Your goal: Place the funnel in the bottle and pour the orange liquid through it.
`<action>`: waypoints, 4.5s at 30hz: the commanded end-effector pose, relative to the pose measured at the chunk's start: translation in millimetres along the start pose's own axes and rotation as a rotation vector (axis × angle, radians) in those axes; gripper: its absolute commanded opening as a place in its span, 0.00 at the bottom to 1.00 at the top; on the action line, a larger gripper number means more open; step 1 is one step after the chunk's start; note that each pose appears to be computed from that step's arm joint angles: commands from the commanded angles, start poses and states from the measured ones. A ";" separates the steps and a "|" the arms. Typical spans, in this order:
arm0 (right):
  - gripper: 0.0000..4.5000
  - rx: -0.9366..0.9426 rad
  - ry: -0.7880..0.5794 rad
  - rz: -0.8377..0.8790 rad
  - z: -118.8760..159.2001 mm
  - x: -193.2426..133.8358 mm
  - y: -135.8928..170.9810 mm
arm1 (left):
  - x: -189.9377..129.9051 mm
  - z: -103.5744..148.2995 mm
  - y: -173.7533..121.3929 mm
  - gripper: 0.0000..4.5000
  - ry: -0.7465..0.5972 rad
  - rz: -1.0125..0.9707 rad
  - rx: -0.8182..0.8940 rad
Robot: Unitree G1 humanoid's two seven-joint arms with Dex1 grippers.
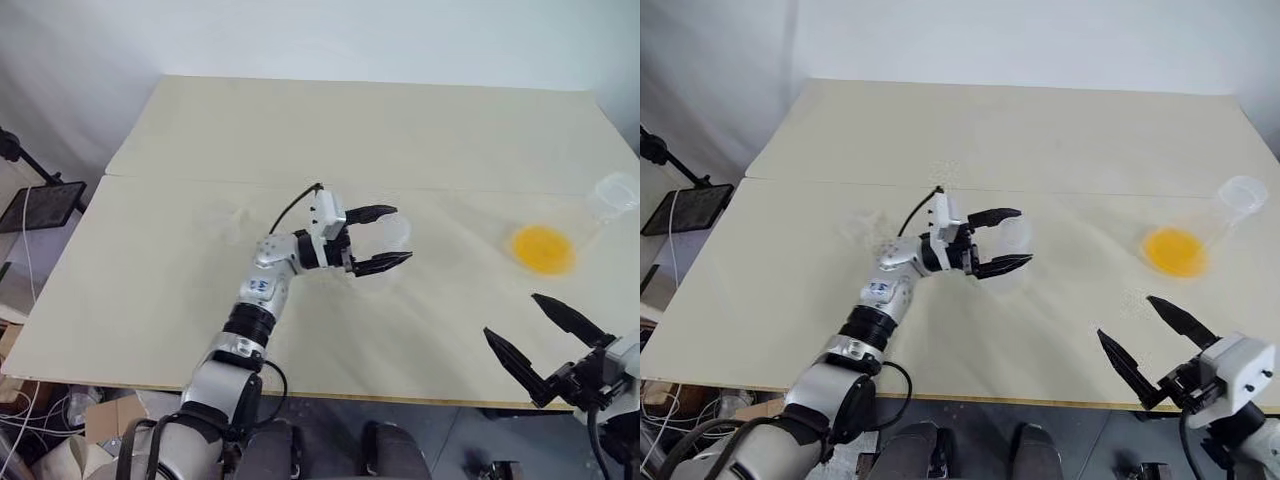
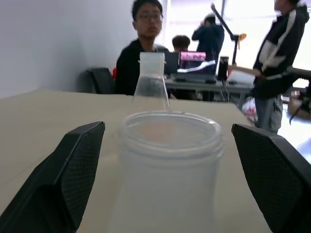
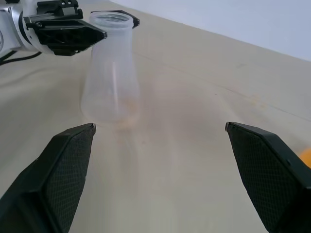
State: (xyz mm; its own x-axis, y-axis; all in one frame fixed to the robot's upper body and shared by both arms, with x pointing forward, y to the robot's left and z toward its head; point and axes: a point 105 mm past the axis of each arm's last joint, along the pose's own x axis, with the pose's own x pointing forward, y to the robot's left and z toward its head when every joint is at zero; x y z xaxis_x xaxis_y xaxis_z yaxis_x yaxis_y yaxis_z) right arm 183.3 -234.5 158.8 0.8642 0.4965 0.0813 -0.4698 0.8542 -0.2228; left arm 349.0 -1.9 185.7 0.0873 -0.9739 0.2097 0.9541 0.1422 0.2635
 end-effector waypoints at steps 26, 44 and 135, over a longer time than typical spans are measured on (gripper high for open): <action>1.00 -0.051 -0.120 0.449 14.0 67.9 -3.5 | -230.8 85.3 -28.4 0.99 0.345 0.591 0.245; 1.00 -0.099 -0.100 0.484 13.7 60.0 -4.2 | -282.3 43.4 -100.3 0.99 0.401 0.970 -0.044; 1.00 -0.028 -0.125 -0.128 5.6 -9.0 -1.2 | 4.4 103.5 25.0 0.13 0.610 -0.542 0.792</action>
State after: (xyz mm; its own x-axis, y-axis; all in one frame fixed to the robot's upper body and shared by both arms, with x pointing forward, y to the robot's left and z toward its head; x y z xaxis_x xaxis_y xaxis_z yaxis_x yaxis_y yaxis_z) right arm 177.9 -245.1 153.7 0.9002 0.3924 0.1888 -0.3557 0.9127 -0.2009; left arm 345.6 23.0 275.5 0.0449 -0.8189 -0.5722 0.4896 -0.4812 0.7271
